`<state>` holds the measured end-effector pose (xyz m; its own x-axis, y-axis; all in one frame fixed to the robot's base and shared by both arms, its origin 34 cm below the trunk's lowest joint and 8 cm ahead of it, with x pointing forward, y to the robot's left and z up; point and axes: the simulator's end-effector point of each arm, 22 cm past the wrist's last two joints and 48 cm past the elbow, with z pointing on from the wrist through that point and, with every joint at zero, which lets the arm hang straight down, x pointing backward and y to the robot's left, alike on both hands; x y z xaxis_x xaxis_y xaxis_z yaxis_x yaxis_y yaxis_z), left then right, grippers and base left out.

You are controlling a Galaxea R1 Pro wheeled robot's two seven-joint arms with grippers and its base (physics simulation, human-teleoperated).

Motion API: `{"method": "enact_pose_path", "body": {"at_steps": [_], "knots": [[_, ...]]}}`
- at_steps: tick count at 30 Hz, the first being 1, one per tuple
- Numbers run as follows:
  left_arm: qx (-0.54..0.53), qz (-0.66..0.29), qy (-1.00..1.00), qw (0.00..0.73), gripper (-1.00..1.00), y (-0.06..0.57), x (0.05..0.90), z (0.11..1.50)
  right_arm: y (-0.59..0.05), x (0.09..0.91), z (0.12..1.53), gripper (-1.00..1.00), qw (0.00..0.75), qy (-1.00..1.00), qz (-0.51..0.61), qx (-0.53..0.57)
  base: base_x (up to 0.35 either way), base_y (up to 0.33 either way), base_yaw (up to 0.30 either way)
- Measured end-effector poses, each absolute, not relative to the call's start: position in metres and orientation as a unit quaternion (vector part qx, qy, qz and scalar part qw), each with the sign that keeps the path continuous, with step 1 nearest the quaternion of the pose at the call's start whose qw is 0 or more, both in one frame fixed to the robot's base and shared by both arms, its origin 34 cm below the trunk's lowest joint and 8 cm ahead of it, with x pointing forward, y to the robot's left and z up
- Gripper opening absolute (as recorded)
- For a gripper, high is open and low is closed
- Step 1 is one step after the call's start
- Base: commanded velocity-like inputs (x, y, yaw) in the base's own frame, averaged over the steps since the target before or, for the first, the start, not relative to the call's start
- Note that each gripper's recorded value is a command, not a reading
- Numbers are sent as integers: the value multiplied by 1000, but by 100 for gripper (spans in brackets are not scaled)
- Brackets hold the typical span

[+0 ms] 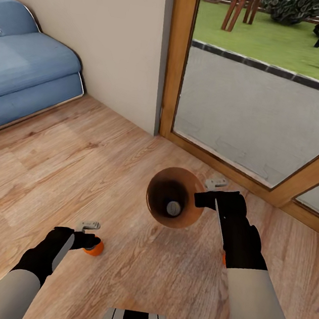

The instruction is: Put the three can of soda from the living room inside the tash can in the kitchen.

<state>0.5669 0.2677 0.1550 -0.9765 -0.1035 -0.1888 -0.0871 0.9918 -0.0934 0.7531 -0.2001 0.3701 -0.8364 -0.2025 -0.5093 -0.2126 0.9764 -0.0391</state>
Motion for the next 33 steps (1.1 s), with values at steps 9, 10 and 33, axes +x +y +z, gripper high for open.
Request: {"method": "enact_pose_path", "body": {"at_steps": [9, 10, 33], "knots": [[-48, -42, 993, 97, 100, 268, 567, 155, -199, 753, 370, -100, 265, 958, 10, -109, 1, 0, 0], [-48, -42, 993, 98, 100, 268, 567, 155, -200, 753, 370, -100, 265, 958, 10, -109, 0, 0, 0], [-47, -42, 993, 97, 100, 268, 567, 155, -199, 753, 370, -100, 265, 958, 10, -108, 47, 0, 0]]}}
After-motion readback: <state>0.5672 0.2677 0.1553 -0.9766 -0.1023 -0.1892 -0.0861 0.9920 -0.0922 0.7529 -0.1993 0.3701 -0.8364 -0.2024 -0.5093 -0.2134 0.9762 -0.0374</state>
